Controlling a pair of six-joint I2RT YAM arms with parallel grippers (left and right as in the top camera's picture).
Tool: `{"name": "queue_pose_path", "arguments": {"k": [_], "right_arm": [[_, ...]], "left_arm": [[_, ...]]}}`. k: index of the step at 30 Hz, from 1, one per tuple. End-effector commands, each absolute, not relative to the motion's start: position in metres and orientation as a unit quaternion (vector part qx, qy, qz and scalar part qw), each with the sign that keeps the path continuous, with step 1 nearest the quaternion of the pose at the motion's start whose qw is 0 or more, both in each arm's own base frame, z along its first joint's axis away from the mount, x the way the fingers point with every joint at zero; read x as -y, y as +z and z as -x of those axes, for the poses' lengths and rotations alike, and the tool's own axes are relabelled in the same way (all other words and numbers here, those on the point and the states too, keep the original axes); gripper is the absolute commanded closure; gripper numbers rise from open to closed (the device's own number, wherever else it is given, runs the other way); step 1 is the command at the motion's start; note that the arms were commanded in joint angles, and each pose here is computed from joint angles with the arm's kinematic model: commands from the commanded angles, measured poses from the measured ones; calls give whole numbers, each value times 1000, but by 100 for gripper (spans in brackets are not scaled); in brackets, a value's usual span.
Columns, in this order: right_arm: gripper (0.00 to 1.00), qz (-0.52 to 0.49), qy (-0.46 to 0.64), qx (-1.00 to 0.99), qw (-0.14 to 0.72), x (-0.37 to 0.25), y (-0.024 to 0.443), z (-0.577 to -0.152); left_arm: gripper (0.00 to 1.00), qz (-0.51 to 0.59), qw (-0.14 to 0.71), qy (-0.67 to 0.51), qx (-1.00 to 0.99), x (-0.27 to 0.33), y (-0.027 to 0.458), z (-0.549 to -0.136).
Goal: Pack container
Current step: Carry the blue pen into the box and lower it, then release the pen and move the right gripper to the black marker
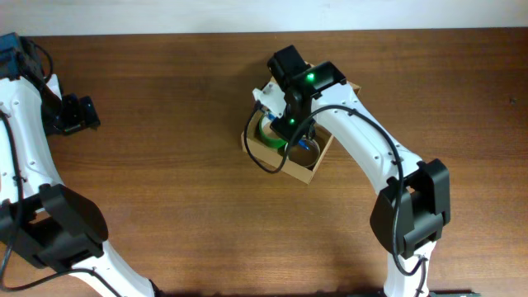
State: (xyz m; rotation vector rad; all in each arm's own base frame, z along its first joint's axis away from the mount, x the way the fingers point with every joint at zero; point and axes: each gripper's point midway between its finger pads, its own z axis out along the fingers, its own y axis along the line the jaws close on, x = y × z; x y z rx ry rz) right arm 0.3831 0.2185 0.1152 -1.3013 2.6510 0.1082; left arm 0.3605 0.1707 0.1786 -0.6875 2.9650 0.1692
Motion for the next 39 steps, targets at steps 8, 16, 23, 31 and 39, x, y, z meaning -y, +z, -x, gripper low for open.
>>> {"name": "queue_pose_path", "arguments": {"k": [8, 16, 23, 31, 39], "right_arm": [[96, 463, 76, -883, 29, -219, 72, -350], [96, 461, 79, -884, 4, -213, 52, -336], [78, 448, 66, -891, 22, -213, 52, -346], [62, 435, 63, -894, 81, -225, 101, -373], [63, 369, 30, -907, 199, -215, 251, -390]], "left_arm": [[0, 221, 41, 51, -973, -171, 175, -359], [0, 221, 41, 51, -973, -171, 175, -359], [0, 221, 41, 51, -973, -171, 175, -359], [0, 221, 41, 51, -973, -171, 175, -359], [0, 221, 41, 51, -973, -171, 175, -359]]}}
